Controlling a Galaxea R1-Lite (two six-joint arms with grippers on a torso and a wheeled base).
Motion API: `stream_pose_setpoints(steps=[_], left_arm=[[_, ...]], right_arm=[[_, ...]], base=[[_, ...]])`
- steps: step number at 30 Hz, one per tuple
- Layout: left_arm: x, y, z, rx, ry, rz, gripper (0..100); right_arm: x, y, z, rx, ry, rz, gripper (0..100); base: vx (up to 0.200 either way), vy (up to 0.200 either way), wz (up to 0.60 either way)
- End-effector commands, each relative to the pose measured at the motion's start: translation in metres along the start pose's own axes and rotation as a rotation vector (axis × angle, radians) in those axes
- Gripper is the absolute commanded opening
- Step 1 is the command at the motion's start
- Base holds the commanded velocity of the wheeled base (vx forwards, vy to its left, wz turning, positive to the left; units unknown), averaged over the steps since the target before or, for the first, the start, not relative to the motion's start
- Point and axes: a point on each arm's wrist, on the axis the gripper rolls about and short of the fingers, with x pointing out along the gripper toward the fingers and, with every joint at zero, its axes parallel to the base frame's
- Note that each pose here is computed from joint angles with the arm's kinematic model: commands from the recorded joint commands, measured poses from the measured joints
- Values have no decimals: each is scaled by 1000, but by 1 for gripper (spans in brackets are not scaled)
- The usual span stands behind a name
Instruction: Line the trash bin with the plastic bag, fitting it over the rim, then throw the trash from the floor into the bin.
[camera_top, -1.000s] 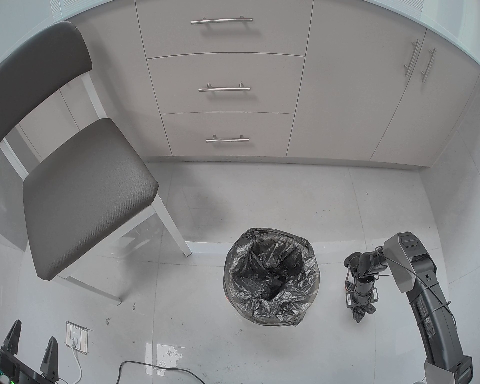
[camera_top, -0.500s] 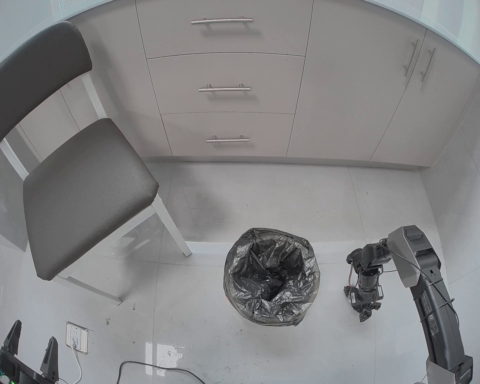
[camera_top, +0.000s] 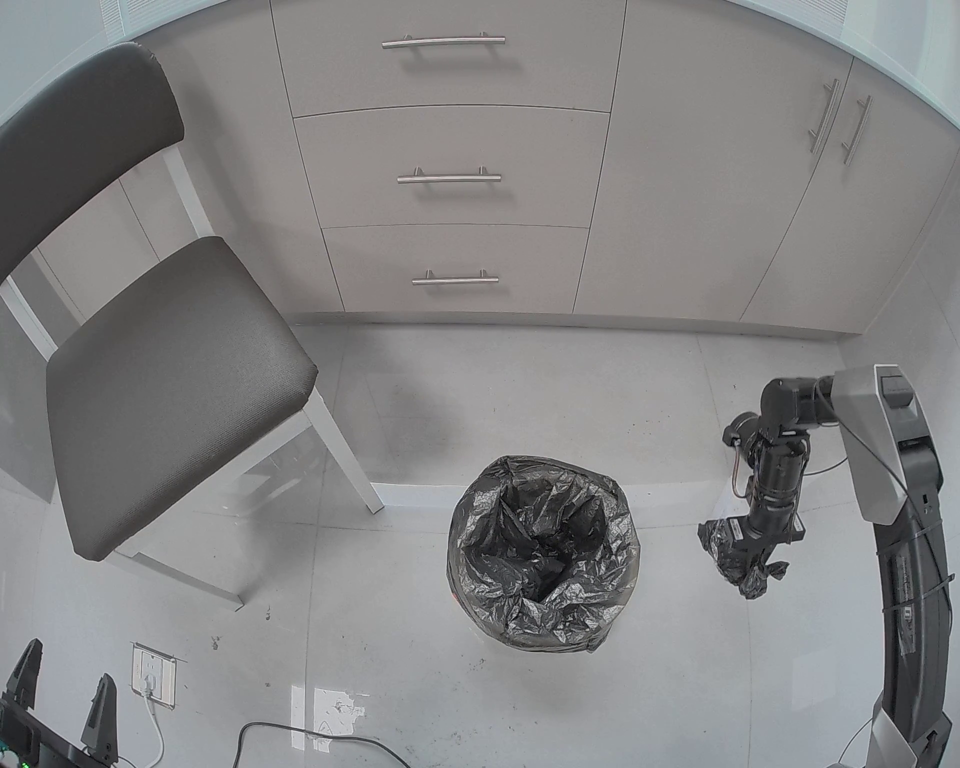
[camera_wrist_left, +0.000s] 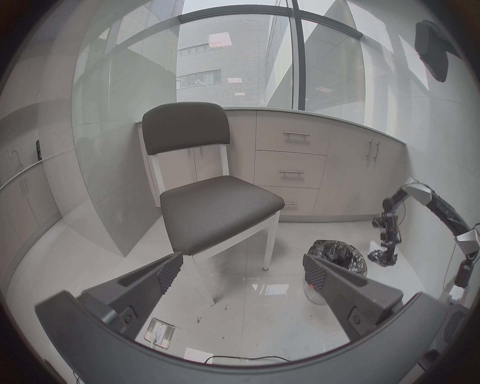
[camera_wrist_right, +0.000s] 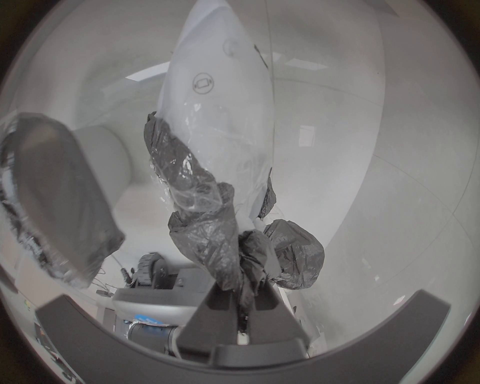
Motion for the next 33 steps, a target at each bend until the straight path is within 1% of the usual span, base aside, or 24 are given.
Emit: stream_pose_setpoints(steps=[1, 6, 7, 10, 12, 14, 18, 22, 26, 29, 31, 32, 33], left_arm=[[0, 0, -5, 11, 0, -1, 100], [0, 0, -5, 11, 0, -1, 100], [0, 0, -5, 11, 0, -1, 100], [0, 0, -5, 11, 0, -1, 100], [0, 0, -5, 11, 0, -1, 100], [0, 0, -5, 11, 0, -1, 100], [0, 0, -5, 11, 0, -1, 100], [0, 0, -5, 11, 0, -1, 100], [0, 0, -5, 11, 0, -1, 100], [0, 0, -5, 9, 0, -1, 100], [0, 0, -5, 11, 0, -1, 100], [0, 0, -5, 11, 0, -1, 100], [0, 0, -5, 11, 0, -1, 100]], right_arm=[[-84, 12, -31, -55, -135, 62, 0], [-120, 40, -54, -128, -216, 81, 0], [-122, 41, -56, -134, -221, 83, 0], [-142, 64, -75, -199, -276, 91, 0], [-147, 70, -81, -218, -289, 93, 0], [-159, 86, -96, -272, -322, 100, 0], [-170, 109, -117, -347, -357, 101, 0], [-173, 129, -133, -407, -384, 80, 0], [-169, 150, -146, -467, -388, 62, 0], [-157, 165, -148, -499, -381, 20, 0], [-154, 168, -148, -506, -379, 3, 0], [-147, 176, -149, -518, -378, -19, 0], [-146, 177, -150, -522, -377, -20, 0]], base=[[0, 0, 0], [0, 0, 0], [0, 0, 0], [0, 0, 0], [0, 0, 0], [0, 0, 0], [0, 0, 0], [0, 0, 0], [0, 0, 0], [0, 0, 0], [0, 0, 0], [0, 0, 0], [0, 0, 0]])
